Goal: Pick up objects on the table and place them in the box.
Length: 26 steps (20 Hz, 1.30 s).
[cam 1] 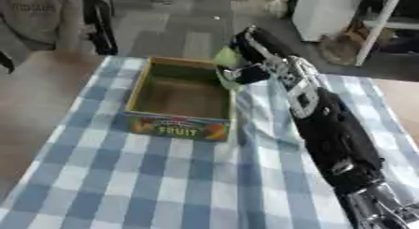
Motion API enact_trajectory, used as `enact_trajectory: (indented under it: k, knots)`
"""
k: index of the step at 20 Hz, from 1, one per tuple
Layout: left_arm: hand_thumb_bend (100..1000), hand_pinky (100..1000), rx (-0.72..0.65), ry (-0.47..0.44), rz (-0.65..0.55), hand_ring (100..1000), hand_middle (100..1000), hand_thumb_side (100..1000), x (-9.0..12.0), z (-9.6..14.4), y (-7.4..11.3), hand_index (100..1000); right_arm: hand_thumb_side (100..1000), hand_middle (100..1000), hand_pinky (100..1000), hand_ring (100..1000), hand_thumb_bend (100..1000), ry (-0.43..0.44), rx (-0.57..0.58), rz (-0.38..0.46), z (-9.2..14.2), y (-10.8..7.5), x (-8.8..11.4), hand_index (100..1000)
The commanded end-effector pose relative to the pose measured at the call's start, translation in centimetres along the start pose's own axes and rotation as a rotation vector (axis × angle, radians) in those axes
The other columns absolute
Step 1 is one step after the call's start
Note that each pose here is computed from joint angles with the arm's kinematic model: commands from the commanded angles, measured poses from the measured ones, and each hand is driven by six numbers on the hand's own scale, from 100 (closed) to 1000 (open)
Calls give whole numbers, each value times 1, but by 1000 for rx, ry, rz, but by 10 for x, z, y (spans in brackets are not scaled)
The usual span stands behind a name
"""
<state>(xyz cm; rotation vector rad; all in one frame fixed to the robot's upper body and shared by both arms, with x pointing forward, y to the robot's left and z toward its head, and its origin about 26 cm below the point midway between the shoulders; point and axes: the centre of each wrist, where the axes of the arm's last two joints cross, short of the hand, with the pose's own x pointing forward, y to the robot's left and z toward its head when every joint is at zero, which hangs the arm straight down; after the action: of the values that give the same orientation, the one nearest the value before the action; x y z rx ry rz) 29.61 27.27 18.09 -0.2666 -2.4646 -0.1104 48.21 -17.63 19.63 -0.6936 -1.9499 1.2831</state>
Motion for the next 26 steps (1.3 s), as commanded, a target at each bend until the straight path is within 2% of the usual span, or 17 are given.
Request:
enact_trajectory:
  k: [1,4,9,10,11,12,14,15,17,19,21,23,26]
  knots:
    - [100,604,-24,-28,6,557,568,612,6,-6,-2,654,263,236,116,216,212,-47,-7,30,-13,-9,16,316]
    - [100,604,-27,-27,13,557,568,612,6,-6,-3,654,273,241,133,231,207,-75,41,14,-26,10,36,321]
    - [100,604,-33,-24,21,557,568,612,5,-6,-4,655,286,253,153,248,224,-91,105,21,-37,33,53,333]
    - [100,604,-32,-23,22,556,568,612,5,-6,-4,655,295,280,180,273,244,-94,110,24,-38,35,55,360]
    - [100,604,-32,-23,23,556,567,612,5,-5,-4,655,310,312,202,295,303,-98,114,28,-39,38,57,394]
    - [100,605,-33,-22,23,556,567,612,5,-5,-4,655,331,368,252,355,449,-102,116,33,-40,40,59,450]
    - [100,605,-35,-22,25,557,568,612,5,-5,-4,655,308,548,394,528,431,-111,116,42,-41,42,61,661]
    - [100,605,-35,-22,25,557,568,613,5,-5,-4,655,293,609,453,589,428,-113,111,47,-41,43,62,716]
    - [100,605,-35,-20,25,557,567,612,5,-5,-4,655,271,677,516,648,426,-115,107,52,-41,44,61,760]
    - [100,605,-32,-20,24,557,567,611,5,-5,-4,655,211,784,639,754,417,-111,99,54,-40,44,59,813]
    - [100,605,-32,-20,24,557,567,612,5,-5,-4,655,163,820,702,797,409,-106,89,55,-38,45,57,838]
    - [100,605,-31,-21,24,557,567,612,5,-5,-4,656,294,859,770,842,457,-107,71,55,-37,43,55,872]
    - [100,605,-32,-21,23,557,567,613,5,-5,-4,655,330,863,780,849,506,-97,21,44,-34,38,49,878]
